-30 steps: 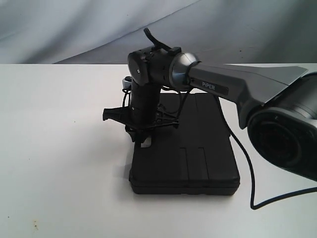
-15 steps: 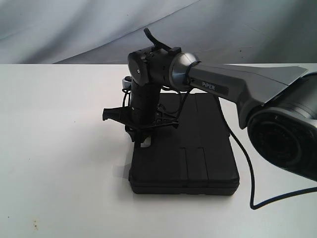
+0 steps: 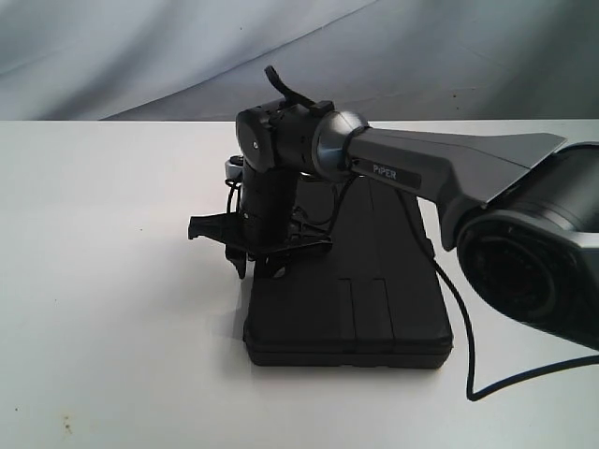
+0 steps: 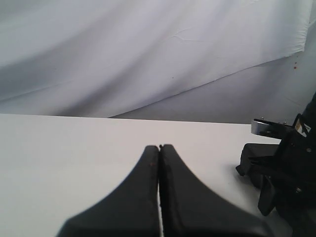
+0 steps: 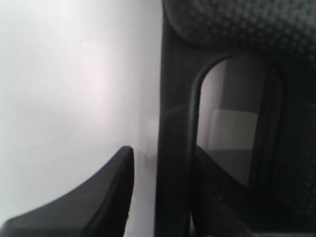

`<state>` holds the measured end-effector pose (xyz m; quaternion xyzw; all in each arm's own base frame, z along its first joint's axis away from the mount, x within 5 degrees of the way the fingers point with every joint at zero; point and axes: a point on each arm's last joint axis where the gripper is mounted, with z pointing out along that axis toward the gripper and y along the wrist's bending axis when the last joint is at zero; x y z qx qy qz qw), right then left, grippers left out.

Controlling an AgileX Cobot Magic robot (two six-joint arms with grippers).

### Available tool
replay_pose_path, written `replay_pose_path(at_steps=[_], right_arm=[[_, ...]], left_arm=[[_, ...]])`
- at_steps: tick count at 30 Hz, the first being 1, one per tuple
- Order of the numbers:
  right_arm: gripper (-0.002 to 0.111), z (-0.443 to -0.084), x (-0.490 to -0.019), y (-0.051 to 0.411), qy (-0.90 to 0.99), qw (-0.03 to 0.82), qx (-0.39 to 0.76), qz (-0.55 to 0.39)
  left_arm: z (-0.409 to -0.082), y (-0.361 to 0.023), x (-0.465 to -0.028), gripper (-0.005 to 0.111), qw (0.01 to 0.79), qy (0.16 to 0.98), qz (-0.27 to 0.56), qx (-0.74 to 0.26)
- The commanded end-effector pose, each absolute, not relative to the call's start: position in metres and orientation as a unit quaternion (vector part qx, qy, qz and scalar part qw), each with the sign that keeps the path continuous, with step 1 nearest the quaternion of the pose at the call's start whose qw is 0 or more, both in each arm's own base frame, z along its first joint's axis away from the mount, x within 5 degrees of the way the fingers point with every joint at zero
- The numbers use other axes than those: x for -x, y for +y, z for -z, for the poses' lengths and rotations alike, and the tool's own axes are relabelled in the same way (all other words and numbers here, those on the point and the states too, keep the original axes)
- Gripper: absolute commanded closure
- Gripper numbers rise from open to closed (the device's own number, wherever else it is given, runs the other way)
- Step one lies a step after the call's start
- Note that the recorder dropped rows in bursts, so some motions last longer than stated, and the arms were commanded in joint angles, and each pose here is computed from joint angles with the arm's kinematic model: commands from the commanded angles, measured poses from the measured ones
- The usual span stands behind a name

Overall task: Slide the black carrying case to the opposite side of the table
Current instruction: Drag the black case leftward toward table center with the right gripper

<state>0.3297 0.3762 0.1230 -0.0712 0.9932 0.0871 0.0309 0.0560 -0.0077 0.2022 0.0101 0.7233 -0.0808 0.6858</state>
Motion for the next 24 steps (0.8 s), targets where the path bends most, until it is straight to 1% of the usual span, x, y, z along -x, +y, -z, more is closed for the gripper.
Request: replay_pose_path(at_steps=[1,11,19,24], right_arm=[[0.074,-0.133,-0.329,0.377,0.992,0.039,0.071,-0.097],[0.074,-0.156,-0.329,0.372,0.992,0.054,0.073,-0.09],[0.074,-0.19,-0.323,0.363,0.993,0.057,0.069,-0.081],[0.074,-0.222,-0.316,0.356,0.991,0.074,0.08,-0.083]], left_arm=[[-0.201,-0.007,-0.056,0.107,0.687,0.722,0.082,-0.007],[-0.201,-0.007,-0.056,0.107,0.687,0.722,0.082,-0.007],[-0.201,-0.007,-0.056,0.107,0.687,0.722,0.082,-0.007],[-0.201,-0.007,-0.056,0.107,0.687,0.722,0.082,-0.007]])
